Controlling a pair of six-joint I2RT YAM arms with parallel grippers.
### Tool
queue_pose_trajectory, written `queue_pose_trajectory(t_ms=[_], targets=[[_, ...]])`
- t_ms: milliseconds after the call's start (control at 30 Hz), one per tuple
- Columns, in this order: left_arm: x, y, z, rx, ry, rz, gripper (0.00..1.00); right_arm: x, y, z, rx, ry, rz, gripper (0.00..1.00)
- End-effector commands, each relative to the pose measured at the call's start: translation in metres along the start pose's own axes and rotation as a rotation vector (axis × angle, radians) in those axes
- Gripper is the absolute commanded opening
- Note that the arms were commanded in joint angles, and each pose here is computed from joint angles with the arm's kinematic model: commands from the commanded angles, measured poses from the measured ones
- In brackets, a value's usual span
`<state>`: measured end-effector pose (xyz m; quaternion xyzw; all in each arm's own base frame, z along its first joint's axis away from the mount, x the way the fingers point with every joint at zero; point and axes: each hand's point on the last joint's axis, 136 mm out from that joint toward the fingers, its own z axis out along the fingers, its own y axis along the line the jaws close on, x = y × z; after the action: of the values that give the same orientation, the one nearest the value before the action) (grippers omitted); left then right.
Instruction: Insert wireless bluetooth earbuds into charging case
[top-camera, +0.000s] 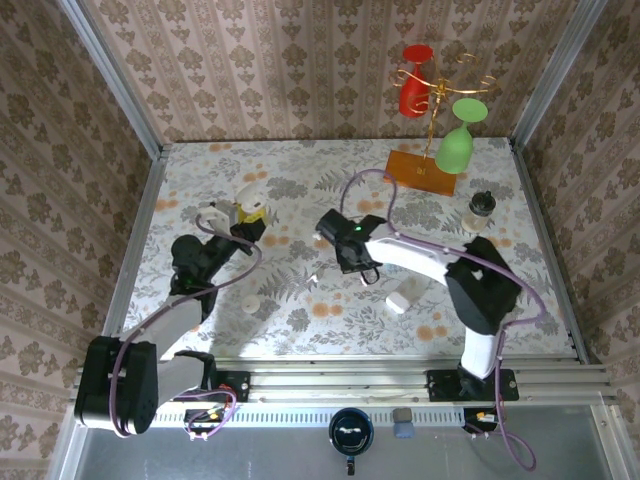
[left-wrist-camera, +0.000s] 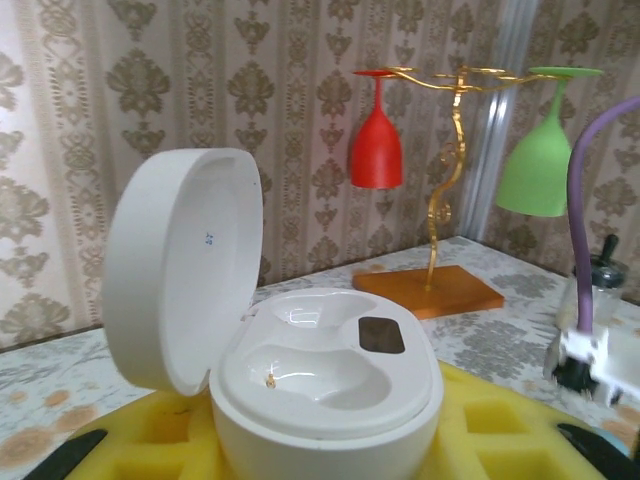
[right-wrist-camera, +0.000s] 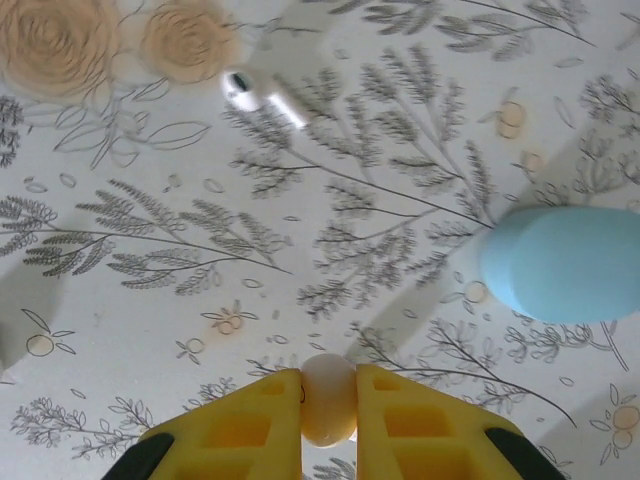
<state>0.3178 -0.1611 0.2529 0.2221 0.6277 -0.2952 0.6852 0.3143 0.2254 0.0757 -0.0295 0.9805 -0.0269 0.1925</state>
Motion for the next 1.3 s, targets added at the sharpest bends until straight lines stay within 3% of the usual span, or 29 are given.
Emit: queue_pose_trajectory(t_ms=[0, 400, 700, 1000, 1267], targets=[[-0.009, -0.021, 0.005, 0.102, -0.04, 0.037, 0.34, -0.008, 0.009, -0.015, -0.196, -0.015, 0.122, 0.18], [0.009, -0.069, 0.024, 0.287, -0.07, 0.085, 0.32, -0.032, 0.007, -0.085, -0.654, -0.069, 0.303, 0.18], [0.022, -0.112, 0.032, 0.408, -0.063, 0.167, 0.32, -0.056, 0.033, -0.162, -0.958, -0.196, 0.217, 0.18], [0.03, -0.129, 0.036, 0.456, -0.055, 0.181, 0.32, -0.063, 0.052, -0.204, -1.03, -0.254, 0.112, 0.17], [0.031, -0.135, 0.042, 0.456, -0.059, 0.195, 0.32, -0.068, 0.076, -0.212, -1.051, -0.26, 0.064, 0.17]])
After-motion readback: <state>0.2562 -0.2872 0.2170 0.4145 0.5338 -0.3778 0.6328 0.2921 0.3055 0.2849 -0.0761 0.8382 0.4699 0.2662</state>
